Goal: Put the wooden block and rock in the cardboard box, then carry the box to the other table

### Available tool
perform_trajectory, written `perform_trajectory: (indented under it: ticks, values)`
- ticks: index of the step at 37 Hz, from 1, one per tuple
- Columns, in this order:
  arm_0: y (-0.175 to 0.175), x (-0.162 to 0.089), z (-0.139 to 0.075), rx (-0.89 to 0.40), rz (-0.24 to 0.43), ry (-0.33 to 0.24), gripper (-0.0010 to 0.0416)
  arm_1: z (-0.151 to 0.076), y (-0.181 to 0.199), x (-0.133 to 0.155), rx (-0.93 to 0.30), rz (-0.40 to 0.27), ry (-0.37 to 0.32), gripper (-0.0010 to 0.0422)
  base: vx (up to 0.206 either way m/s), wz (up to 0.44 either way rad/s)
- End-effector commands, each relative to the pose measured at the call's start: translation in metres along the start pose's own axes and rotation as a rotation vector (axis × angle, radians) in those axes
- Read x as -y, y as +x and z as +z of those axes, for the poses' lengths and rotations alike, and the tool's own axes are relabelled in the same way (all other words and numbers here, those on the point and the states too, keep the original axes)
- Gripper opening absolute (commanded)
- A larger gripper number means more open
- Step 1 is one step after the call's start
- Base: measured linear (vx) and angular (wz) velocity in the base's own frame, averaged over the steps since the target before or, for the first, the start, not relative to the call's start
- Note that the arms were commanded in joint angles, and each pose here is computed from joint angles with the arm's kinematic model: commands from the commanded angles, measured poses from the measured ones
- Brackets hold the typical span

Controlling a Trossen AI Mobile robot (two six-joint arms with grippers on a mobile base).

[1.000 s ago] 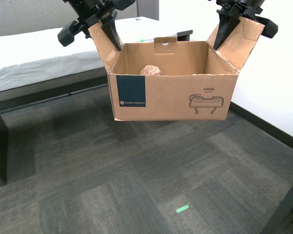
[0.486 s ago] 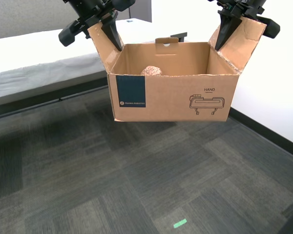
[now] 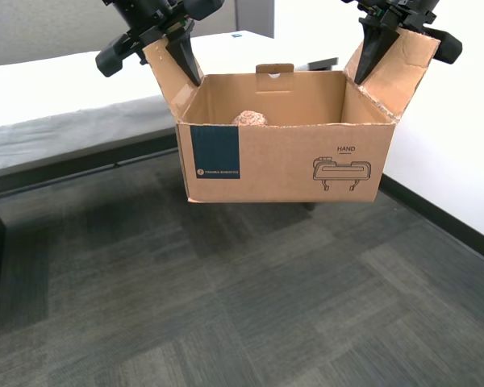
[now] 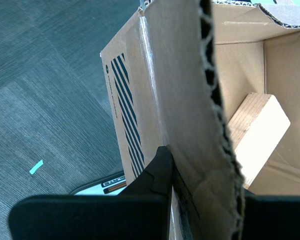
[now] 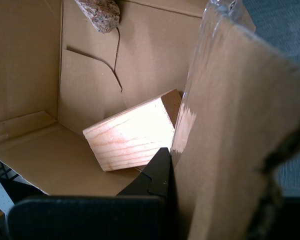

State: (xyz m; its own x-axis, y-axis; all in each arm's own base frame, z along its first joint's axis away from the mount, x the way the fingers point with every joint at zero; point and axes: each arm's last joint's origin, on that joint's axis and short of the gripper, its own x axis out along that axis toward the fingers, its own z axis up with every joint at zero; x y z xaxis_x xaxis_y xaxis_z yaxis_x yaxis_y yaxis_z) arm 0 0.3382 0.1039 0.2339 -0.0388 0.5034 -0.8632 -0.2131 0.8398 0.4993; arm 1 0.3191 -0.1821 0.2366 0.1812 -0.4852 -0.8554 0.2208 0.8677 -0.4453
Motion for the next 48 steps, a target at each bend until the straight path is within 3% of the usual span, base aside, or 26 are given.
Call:
perform_trajectory:
  ticks: [1,23,44,48]
  values:
    - [0.0003,-0.0025,-0.0005,-0.006,0.029,-0.010,-0.0001,0.0007,-0.0007,0.0022,0.003,-0.026,0.007,-0.0001,0.174,0.263]
    - [0.0005,-0.0029,0.0001,-0.001,0.030,-0.018,-0.0001,-0.0046,-0.0004,-0.0003,-0.050,-0.003,-0.006,-0.0001,0.169,0.223]
    - [0.0004,-0.0027,0.0001,-0.001,0.028,-0.006,-0.0001,-0.0080,-0.0005,-0.0007,-0.085,-0.011,0.085,-0.0001,0.161,0.081]
    - [0.0025,-0.0006,0.0018,0.005,-0.009,-0.010,-0.0001,-0.0073,-0.0004,-0.0004,-0.077,-0.013,0.089,-0.0001,0.156,0.000]
